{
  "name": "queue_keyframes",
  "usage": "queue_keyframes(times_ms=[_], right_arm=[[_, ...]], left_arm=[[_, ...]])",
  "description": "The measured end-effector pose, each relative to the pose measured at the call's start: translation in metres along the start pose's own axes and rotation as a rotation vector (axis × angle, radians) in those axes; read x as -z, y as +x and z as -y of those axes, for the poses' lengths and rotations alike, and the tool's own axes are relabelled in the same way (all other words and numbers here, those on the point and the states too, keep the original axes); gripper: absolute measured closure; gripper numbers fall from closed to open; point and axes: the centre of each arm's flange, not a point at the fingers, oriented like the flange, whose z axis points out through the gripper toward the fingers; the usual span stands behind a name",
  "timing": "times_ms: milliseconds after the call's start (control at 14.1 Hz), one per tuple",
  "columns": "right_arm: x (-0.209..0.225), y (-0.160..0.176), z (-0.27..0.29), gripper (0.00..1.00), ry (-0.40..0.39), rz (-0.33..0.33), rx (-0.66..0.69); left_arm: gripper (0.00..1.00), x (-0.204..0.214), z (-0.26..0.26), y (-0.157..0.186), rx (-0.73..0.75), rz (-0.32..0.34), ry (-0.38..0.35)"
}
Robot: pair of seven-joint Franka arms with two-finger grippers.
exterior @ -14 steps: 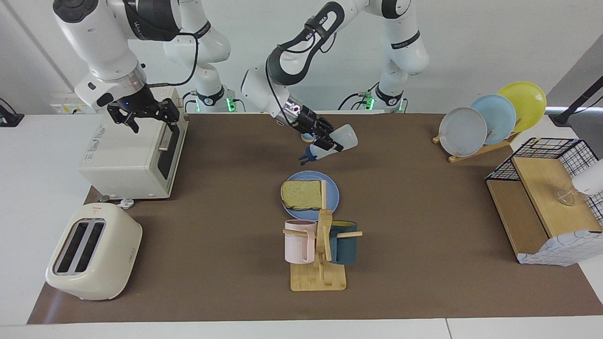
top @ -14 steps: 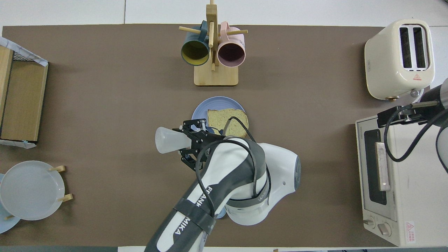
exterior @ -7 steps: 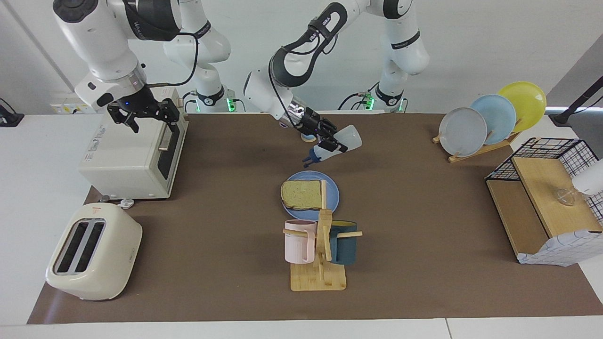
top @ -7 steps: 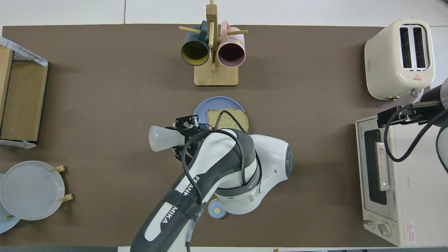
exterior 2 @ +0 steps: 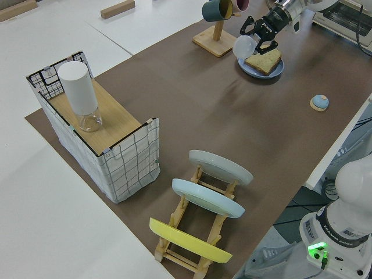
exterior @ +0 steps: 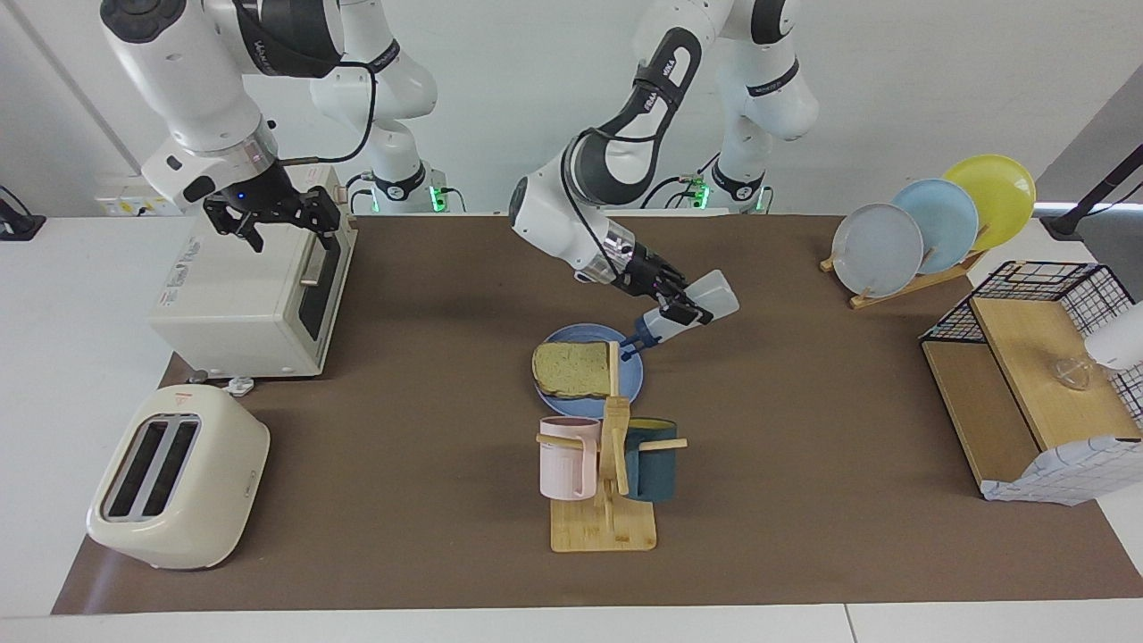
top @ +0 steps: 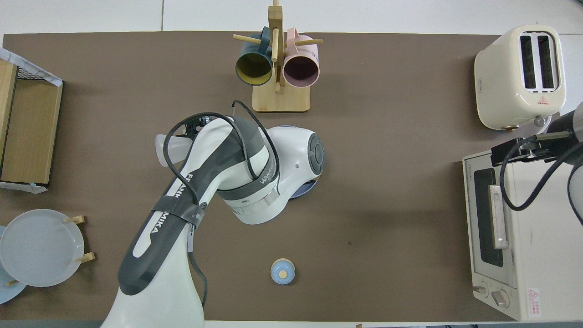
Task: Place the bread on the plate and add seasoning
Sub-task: 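Carry the bottle back to its spot with the left gripper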
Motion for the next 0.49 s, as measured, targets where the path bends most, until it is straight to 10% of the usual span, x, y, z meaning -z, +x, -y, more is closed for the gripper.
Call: queue_keyframes(times_ms=[495], right_arm=[[0.0, 0.0, 0.0, 0.0, 0.0, 0.0, 0.0]], left_arm=[[0.53, -0.026, 0.081, -0.112, 0.258, -0.219, -0.116]])
